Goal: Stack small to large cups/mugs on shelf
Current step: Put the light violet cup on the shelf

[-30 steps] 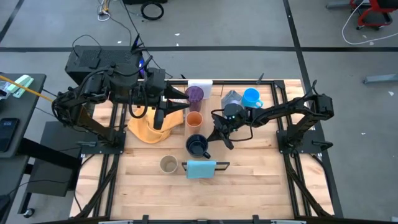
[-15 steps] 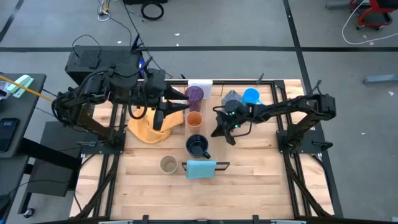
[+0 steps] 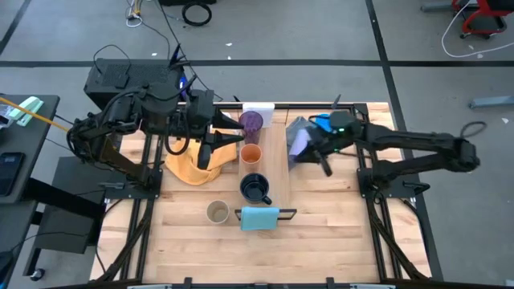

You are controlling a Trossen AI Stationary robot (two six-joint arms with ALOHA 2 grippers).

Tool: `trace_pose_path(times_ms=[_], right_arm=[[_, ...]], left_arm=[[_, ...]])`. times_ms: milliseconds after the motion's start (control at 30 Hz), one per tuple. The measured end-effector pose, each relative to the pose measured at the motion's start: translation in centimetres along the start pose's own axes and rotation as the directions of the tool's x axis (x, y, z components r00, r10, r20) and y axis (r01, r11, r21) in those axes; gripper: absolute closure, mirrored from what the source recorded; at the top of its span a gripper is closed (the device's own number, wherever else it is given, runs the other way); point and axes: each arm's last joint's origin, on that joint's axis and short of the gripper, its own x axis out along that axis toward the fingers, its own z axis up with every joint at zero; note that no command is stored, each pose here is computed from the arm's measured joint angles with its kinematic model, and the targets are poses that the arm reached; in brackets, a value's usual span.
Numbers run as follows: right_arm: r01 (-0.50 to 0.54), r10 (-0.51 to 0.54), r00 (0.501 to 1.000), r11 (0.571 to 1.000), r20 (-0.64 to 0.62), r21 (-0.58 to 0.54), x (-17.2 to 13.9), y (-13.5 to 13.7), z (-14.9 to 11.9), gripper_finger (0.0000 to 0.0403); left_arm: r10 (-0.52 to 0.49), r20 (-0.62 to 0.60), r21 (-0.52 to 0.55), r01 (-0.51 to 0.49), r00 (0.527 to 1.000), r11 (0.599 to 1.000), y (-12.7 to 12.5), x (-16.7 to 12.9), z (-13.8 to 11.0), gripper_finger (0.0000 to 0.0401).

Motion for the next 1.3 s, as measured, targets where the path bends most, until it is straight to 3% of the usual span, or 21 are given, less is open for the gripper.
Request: trace_pose_path(times_ms=[267, 467, 800, 1033, 1300], right_arm=[[-0.016, 0.008, 0.994, 0.998, 0.108, 0.069, -5.3, 3.4, 0.4, 0.038], [-0.026, 0.012, 0.991, 0.995, 0.136, 0.097, -6.9, 4.4, 0.2, 0.0377], [0.026, -0.009, 0.996, 0.98, -0.085, 0.196, -5.3, 3.5, -1.7, 0.0364], [0.034, -0.011, 0.988, 0.988, -0.154, 0.148, -3.0, 3.6, -1.9, 0.0341], [0.142, -0.139, 0.961, 0.99, -0.241, -0.004, -0.8, 2.7, -2.6, 0.0277]], left_arm=[[-0.007, -0.133, -0.019, 0.004, 0.991, 1.0, -0.4, -0.1, -1.3, 0.0253], [-0.002, -0.236, -0.073, -0.016, 0.972, 0.997, -0.5, -0.4, -2.3, 0.0261], [0.011, -0.307, -0.076, -0.036, 0.952, 0.996, -0.4, -0.6, -3.0, 0.027], [0.082, -0.405, -0.031, -0.103, 0.91, 0.994, -0.2, 0.2, -4.2, 0.0268], [0.124, -0.461, 0.009, -0.135, 0.879, 0.991, -0.2, 1.0, -4.9, 0.0278]])
